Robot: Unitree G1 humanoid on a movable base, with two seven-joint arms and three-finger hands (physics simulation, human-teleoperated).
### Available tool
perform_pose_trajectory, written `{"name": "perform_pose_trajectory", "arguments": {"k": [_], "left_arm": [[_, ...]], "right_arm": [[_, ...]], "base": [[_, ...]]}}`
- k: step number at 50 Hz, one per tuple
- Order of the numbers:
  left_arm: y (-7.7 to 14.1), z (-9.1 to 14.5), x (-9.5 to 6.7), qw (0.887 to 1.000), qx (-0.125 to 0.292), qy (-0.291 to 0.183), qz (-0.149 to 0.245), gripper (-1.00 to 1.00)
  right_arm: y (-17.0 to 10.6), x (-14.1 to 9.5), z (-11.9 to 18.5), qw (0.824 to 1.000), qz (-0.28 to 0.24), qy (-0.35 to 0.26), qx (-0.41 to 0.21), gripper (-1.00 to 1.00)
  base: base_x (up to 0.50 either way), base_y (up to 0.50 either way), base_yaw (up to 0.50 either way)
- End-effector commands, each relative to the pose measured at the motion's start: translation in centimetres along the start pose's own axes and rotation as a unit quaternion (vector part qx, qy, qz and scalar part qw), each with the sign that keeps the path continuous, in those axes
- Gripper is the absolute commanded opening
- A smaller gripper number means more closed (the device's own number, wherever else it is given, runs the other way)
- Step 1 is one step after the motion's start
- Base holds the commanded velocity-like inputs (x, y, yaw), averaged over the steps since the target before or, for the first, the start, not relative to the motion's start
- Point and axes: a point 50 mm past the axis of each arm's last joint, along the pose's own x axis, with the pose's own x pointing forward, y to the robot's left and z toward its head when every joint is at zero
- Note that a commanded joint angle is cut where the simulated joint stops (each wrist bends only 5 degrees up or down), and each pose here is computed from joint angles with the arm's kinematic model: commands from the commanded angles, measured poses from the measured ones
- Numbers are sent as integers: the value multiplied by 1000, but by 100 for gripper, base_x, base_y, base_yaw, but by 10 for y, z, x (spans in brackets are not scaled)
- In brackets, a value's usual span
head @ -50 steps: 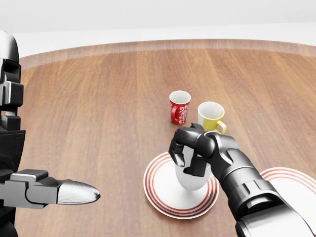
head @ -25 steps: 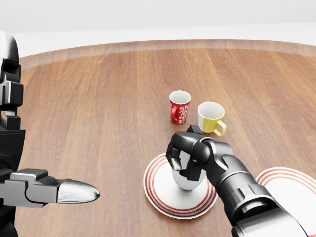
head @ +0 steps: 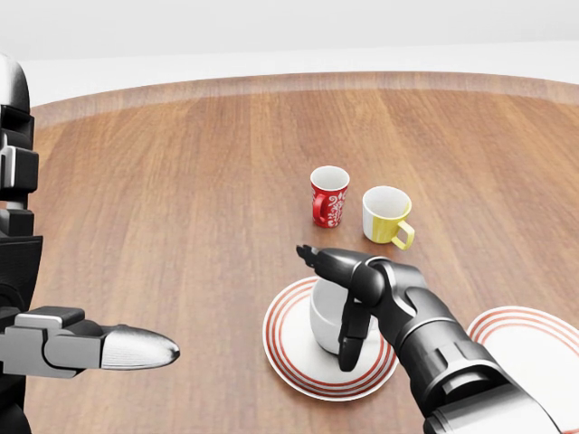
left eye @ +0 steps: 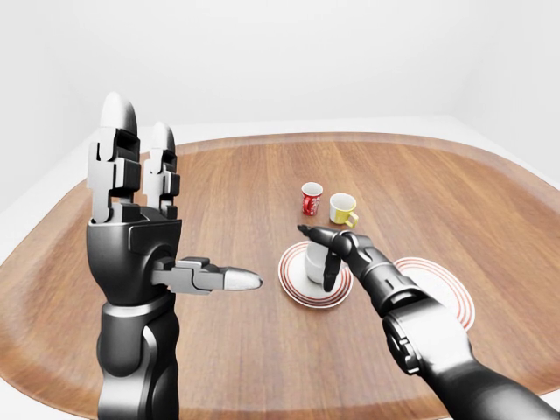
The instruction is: Put the white mug on the left plate.
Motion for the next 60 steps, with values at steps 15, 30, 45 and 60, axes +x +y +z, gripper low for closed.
{"name": "perform_pose_trajectory", "arguments": {"k": [15, 30, 45, 60], "left_arm": [[0, -1, 0, 1000, -1, 2, -1, 100], [-1, -1, -1, 1000, 0, 4, -1, 100], [-1, -1, -1, 1000, -1, 3, 0, 100], [1, 1, 2, 1000, 1, -5, 2, 100]], "right_arm": [[-12, -5, 8, 999, -1, -15, -29, 100], [-35, -67, 71, 957, -71, -250, 129, 100], [-79, -145, 109, 854, -152, -475, 145, 100], [-74, -204, 101, 781, -211, -571, 138, 100]], "base": [[0, 0, 0], [0, 0, 0], [0, 0, 0], [0, 0, 0]]}}
